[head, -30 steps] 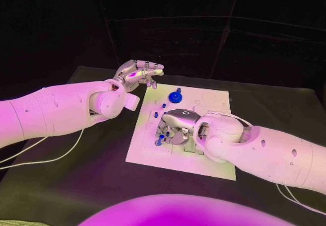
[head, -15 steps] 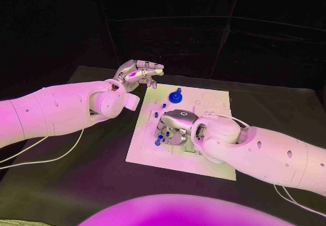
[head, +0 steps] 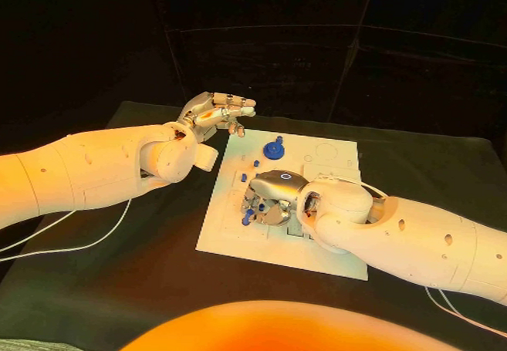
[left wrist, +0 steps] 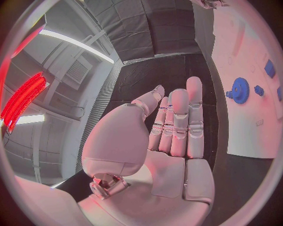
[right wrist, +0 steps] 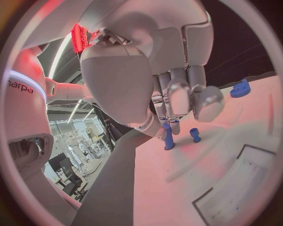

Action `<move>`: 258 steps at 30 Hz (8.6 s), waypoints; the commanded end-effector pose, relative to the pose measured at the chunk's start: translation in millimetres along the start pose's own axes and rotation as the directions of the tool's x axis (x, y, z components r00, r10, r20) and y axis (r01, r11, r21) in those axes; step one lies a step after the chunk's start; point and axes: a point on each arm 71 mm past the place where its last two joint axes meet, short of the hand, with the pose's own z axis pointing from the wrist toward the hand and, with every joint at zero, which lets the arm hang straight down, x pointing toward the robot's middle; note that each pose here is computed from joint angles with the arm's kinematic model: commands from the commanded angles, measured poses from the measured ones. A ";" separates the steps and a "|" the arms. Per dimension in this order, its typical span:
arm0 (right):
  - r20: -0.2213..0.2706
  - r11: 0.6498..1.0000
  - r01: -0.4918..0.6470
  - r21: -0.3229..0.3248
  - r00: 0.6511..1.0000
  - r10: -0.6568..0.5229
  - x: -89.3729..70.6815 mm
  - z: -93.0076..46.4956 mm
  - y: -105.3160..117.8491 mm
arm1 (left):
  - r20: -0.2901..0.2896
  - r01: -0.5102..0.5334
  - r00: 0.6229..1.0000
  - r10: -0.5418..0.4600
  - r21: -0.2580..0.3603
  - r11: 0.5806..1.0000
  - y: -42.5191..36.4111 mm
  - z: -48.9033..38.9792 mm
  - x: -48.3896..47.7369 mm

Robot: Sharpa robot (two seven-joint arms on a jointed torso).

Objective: Assemble the parts on the task board

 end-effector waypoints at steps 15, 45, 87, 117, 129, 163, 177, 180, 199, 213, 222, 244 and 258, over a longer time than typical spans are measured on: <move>0.049 0.999 -0.011 -0.034 0.999 0.012 0.3 0.8 3.5 | -0.008 0.006 1.000 -0.006 0.001 1.000 -1.0 0.3 0.1; 0.043 1.000 0.008 0.021 0.999 -0.009 1.1 -2.2 -1.8 | -0.009 0.007 1.000 -0.007 -0.003 1.000 -0.8 -0.2 -0.6; 0.095 1.000 -0.005 0.003 0.995 0.005 -0.5 -5.1 2.5 | -0.009 0.007 1.000 -0.007 -0.008 1.000 -0.4 0.0 -1.2; 0.286 0.820 -0.437 0.370 0.893 0.347 -18.0 -130.4 -90.1 | -0.005 0.007 1.000 -0.007 -0.009 1.000 -1.6 -4.5 -4.6; 0.271 0.700 -0.380 0.605 0.925 0.268 -7.9 -171.0 -108.6 | -0.010 0.010 1.000 -0.010 -0.010 1.000 -1.8 -6.5 -3.5; 0.079 0.756 -0.196 0.624 0.979 0.189 26.9 -144.2 -91.5 | -0.006 0.010 1.000 -0.010 -0.011 1.000 -0.4 -8.5 -5.5; 0.040 0.762 -0.168 0.626 0.982 0.184 39.4 -135.1 -87.5 | -0.007 0.011 1.000 -0.011 -0.013 1.000 0.0 -8.9 -6.2; 0.037 0.761 -0.157 0.629 0.984 0.172 39.4 -135.3 -88.0 | -0.007 0.011 1.000 -0.011 -0.014 1.000 0.1 -8.9 -6.2; 0.357 0.720 -0.481 0.500 0.872 0.335 21.5 -153.4 -70.2 | -0.009 0.013 1.000 -0.013 -0.017 1.000 1.0 -9.5 -6.1; 0.327 0.711 -0.501 0.494 0.864 0.383 25.1 -142.3 -64.4 | -0.012 0.014 1.000 -0.014 -0.018 1.000 1.1 -9.5 -5.2; 0.258 0.691 -0.492 0.530 0.870 0.421 33.1 -120.9 -58.0 | -0.014 0.015 1.000 -0.015 -0.019 1.000 1.3 -9.0 -3.9; 0.339 0.675 -0.506 0.538 0.862 0.376 29.7 -106.7 -58.1 | -0.016 0.015 1.000 -0.016 -0.020 1.000 1.6 -8.2 -3.2; 0.327 0.702 -0.486 0.521 0.873 0.362 28.2 -107.1 -54.8 | -0.017 0.015 1.000 -0.016 -0.021 1.000 1.8 -8.1 -3.4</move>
